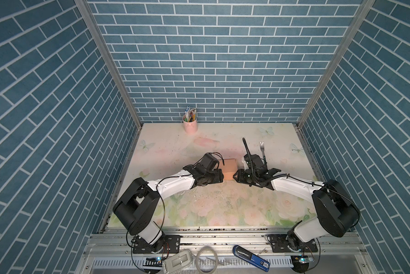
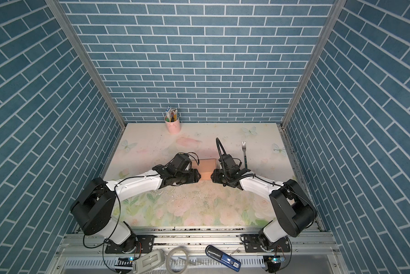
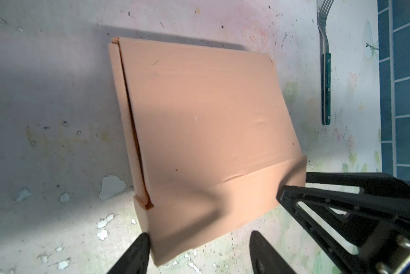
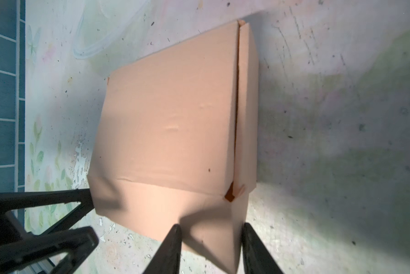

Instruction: Fold the paper box

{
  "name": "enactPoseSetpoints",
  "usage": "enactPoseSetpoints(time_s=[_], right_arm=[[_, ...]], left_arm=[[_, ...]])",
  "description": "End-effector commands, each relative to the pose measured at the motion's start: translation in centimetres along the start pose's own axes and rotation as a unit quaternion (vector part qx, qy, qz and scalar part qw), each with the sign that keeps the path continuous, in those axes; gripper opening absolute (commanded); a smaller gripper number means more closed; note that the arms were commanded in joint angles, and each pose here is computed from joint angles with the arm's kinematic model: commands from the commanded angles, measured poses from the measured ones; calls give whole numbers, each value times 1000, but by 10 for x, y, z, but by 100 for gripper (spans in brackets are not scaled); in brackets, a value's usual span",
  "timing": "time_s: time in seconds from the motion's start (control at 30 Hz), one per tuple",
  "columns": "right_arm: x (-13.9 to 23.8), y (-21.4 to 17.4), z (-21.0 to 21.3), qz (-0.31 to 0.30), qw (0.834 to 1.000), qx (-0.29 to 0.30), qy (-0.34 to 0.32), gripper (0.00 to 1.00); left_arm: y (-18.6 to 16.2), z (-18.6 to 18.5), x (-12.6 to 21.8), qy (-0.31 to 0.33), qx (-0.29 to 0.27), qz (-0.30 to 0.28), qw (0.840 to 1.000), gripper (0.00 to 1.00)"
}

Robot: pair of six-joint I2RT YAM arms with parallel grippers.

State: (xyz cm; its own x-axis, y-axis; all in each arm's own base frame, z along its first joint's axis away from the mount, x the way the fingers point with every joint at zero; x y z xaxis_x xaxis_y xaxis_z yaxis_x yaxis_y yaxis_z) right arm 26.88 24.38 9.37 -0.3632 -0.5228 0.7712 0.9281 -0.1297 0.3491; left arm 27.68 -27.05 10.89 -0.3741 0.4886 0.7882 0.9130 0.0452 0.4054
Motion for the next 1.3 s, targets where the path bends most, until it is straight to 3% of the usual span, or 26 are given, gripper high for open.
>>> enactPoseSetpoints(time_s=[0.0, 1.27], right_arm=[[2, 2, 18, 11, 1000, 6, 28, 45], [19, 7, 25, 1, 1000, 15, 28, 51]], left_arm=[[4, -23, 5, -37, -1, 7, 999, 68], [-1, -39, 15, -77, 46, 13, 996, 69]])
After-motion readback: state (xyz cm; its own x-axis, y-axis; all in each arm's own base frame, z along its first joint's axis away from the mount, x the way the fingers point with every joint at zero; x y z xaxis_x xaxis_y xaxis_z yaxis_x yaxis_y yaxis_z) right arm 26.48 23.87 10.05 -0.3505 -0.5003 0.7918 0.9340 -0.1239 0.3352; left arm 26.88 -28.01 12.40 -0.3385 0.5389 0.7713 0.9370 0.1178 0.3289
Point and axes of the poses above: each gripper's point midway between its finger pads, its own x axis back along the fingers, its own z axis along the line the jaws close on, y = z × x, the point moved 3 cm from there along x, back along the fingers, and after that the axes turned 4 degrees about -x, right-handed, at the moved point
